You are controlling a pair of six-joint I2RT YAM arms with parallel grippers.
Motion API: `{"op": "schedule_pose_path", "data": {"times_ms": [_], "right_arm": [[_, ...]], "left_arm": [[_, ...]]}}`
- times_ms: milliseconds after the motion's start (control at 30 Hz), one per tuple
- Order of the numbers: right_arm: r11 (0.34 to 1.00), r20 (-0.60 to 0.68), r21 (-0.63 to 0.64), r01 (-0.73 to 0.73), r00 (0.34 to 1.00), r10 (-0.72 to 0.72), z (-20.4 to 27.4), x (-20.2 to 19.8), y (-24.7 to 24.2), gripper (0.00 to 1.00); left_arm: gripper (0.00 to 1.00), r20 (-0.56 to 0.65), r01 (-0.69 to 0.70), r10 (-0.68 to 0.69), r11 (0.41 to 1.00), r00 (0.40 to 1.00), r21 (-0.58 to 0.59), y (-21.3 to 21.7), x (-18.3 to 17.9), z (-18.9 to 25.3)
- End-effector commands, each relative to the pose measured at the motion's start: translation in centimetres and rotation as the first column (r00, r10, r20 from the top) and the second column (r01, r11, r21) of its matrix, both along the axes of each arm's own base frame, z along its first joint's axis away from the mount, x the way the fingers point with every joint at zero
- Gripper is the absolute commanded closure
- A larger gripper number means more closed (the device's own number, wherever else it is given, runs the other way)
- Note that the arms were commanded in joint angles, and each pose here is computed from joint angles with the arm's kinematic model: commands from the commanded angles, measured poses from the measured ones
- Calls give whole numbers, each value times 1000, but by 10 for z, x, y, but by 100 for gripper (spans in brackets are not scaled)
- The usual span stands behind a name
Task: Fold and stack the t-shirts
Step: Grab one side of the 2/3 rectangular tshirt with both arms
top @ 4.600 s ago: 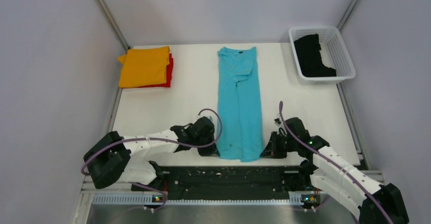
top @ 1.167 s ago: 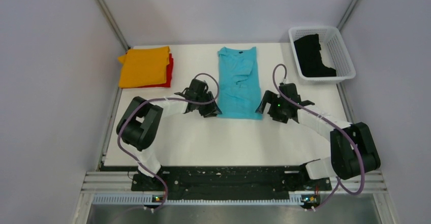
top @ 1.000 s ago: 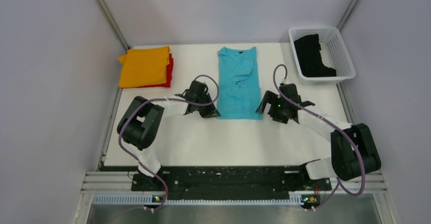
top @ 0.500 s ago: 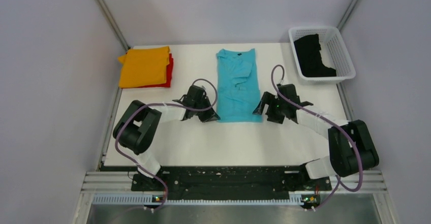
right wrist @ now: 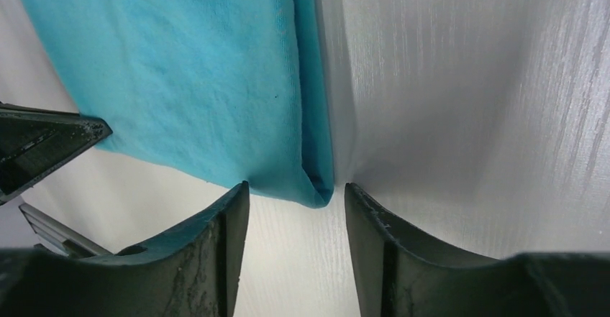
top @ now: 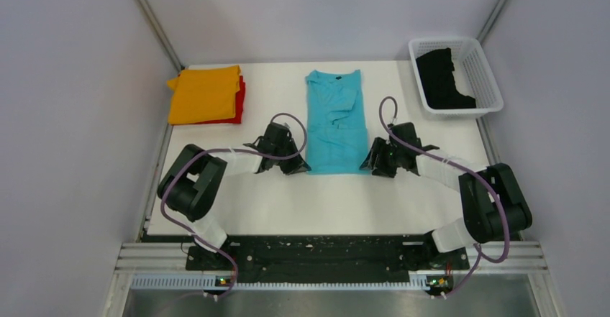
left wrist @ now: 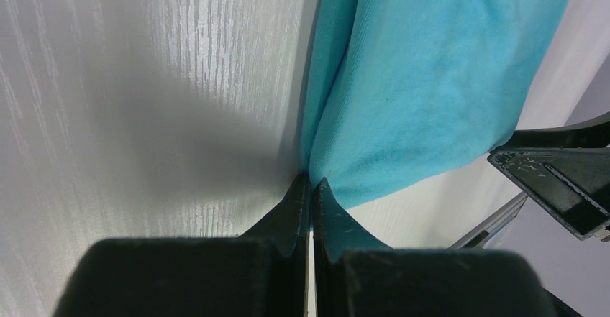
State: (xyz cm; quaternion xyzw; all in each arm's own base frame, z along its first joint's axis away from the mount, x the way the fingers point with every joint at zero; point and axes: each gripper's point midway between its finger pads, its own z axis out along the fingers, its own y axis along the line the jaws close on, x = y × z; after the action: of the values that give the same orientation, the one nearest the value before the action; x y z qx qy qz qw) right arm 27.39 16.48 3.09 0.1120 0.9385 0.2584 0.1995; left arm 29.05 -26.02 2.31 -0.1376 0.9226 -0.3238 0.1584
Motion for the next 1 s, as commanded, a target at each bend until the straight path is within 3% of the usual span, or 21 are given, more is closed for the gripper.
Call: {"op": "schedule_pose_path", "data": {"times_ms": [0, 133, 367, 467, 567, 633, 833, 967], "right_arm": [[998, -37, -47, -36, 999, 34, -16, -14, -2, 51], [997, -47, -53, -57, 997, 54, -19, -19, 1, 59], [993, -64, -98, -69, 996, 63, -25, -28, -1, 62], [992, -71, -110, -68, 996, 60, -29, -29, -1, 67], [990, -70, -121, -69, 996, 61, -31, -28, -2, 82], [990, -60, -120, -73, 996, 67, -30, -28, -2, 100], [980, -3, -101, -169, 985, 170, -9, -40, 6, 100], [965, -42, -91, -246, 969, 243, 3, -76, 2, 100]], "left_arm": [[100, -86, -9, 20, 992, 996, 124, 24, -24, -29], [100, -86, -13, 24, 992, 996, 124, 24, -24, -29], [100, -84, -23, 33, 992, 996, 125, 26, -25, -30], [100, -88, -23, 34, 992, 996, 125, 26, -26, -30], [100, -88, -24, 35, 992, 995, 124, 26, -27, -30], [100, -89, -21, 32, 992, 996, 126, 27, -29, -30], [100, -72, 45, -36, 989, 997, 137, 26, -50, -20], [100, -79, 74, -64, 989, 995, 125, 28, -75, -9]]}}
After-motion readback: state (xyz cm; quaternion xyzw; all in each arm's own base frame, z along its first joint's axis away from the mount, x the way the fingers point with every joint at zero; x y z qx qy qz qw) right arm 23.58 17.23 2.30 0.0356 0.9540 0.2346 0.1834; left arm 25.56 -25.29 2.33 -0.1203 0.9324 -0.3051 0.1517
